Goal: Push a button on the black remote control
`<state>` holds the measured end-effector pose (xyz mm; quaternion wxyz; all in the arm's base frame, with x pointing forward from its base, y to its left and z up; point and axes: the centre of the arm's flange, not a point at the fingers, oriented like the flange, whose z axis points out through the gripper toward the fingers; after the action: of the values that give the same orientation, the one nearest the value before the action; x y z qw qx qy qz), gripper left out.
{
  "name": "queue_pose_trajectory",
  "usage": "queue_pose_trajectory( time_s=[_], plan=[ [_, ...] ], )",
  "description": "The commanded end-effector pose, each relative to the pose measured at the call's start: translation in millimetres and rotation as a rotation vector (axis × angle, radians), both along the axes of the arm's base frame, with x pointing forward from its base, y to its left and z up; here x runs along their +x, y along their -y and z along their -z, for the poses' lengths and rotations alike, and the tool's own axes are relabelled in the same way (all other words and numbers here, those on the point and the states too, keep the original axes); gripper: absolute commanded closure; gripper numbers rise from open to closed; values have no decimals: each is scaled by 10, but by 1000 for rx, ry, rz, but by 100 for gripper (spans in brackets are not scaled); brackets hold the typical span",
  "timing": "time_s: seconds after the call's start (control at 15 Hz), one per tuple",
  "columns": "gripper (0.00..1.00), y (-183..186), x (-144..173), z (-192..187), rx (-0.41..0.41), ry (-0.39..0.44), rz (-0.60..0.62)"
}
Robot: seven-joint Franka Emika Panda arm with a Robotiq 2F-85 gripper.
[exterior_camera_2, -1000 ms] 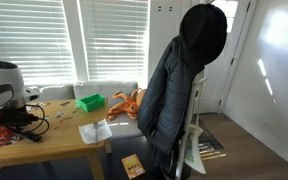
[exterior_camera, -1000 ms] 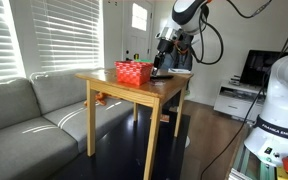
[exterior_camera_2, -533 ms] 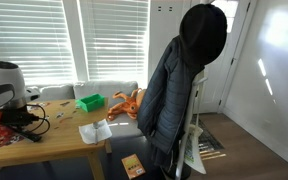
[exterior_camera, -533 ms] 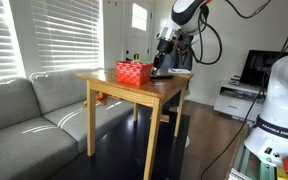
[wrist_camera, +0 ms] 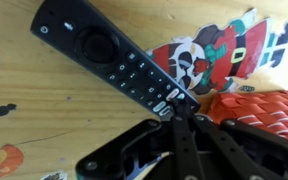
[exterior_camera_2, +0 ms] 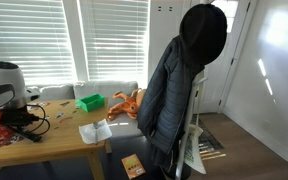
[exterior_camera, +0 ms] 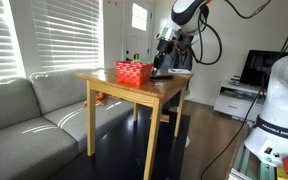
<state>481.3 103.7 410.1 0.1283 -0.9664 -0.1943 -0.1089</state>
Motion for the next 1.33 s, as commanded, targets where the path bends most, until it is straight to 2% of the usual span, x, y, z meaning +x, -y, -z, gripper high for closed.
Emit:
queue_pose_trajectory(
  time_s=[0.0,0.6,1.27],
  plan=[
    [100,10,70,13,5,5,-7],
    [100,116,69,196,12,3,-27],
    [100,370,-65,488,116,23,-152]
  ],
)
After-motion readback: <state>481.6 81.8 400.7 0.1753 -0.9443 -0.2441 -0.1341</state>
